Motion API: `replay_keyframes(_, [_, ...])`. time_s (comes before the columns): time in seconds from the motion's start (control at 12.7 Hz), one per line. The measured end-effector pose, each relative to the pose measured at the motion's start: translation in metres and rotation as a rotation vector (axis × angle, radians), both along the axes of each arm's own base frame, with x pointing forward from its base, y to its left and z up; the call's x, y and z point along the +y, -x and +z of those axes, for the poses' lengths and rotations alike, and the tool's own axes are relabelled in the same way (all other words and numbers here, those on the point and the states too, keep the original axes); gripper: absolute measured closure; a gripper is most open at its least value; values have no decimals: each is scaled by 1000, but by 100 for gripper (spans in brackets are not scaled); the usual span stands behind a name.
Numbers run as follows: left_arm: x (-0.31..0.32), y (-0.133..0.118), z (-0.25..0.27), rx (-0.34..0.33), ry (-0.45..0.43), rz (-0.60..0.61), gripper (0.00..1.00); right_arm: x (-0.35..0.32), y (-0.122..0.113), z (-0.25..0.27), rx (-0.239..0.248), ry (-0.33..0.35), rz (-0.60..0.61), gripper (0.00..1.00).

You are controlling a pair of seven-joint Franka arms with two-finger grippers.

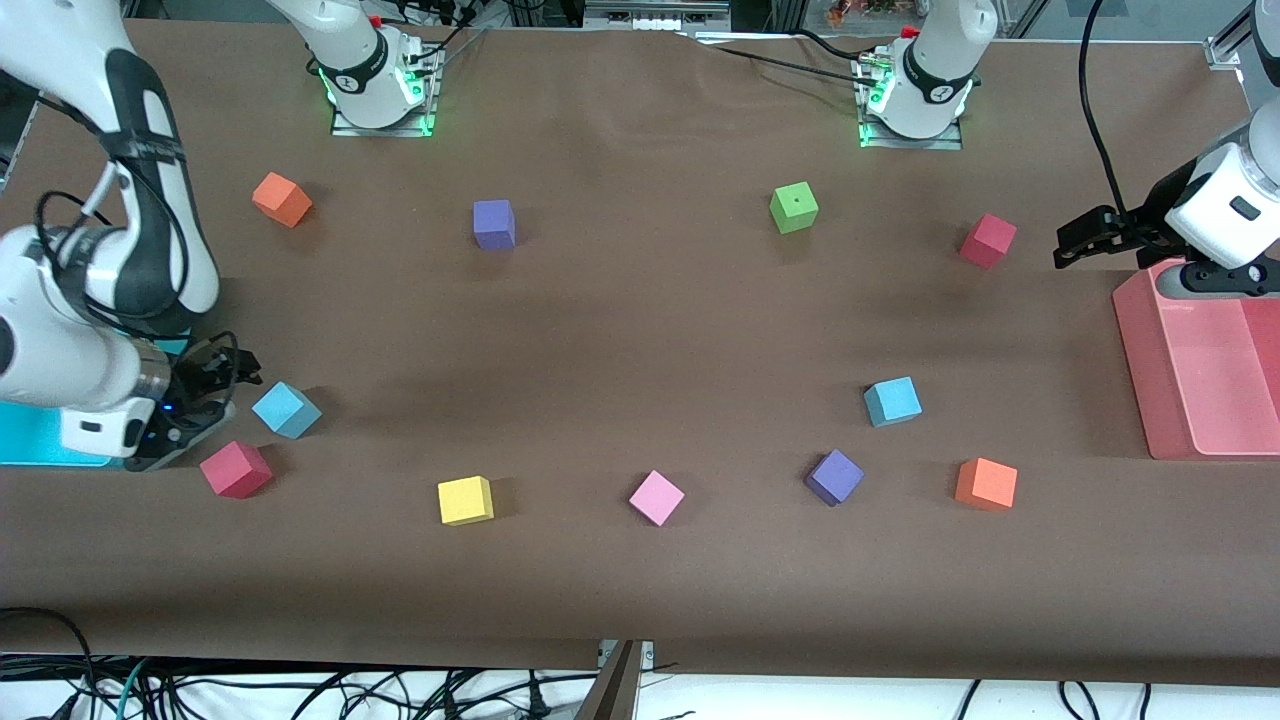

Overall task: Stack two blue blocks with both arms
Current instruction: 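Reach the right gripper to the blue cube and grasp it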

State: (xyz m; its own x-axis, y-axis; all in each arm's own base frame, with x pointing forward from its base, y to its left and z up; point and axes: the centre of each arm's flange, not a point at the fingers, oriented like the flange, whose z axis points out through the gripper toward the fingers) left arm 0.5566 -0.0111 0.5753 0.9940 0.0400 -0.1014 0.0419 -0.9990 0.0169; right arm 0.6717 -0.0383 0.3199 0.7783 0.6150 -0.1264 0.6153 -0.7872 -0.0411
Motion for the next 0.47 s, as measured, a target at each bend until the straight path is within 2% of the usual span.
replay_keyframes(0.31, [0, 0, 0, 0, 0, 0, 0, 3, 7, -56, -8, -16, 144, 0])
replay_keyframes(0.47, [0, 0, 0, 0, 0, 0, 0, 4, 10, -77, -13, -18, 174, 0])
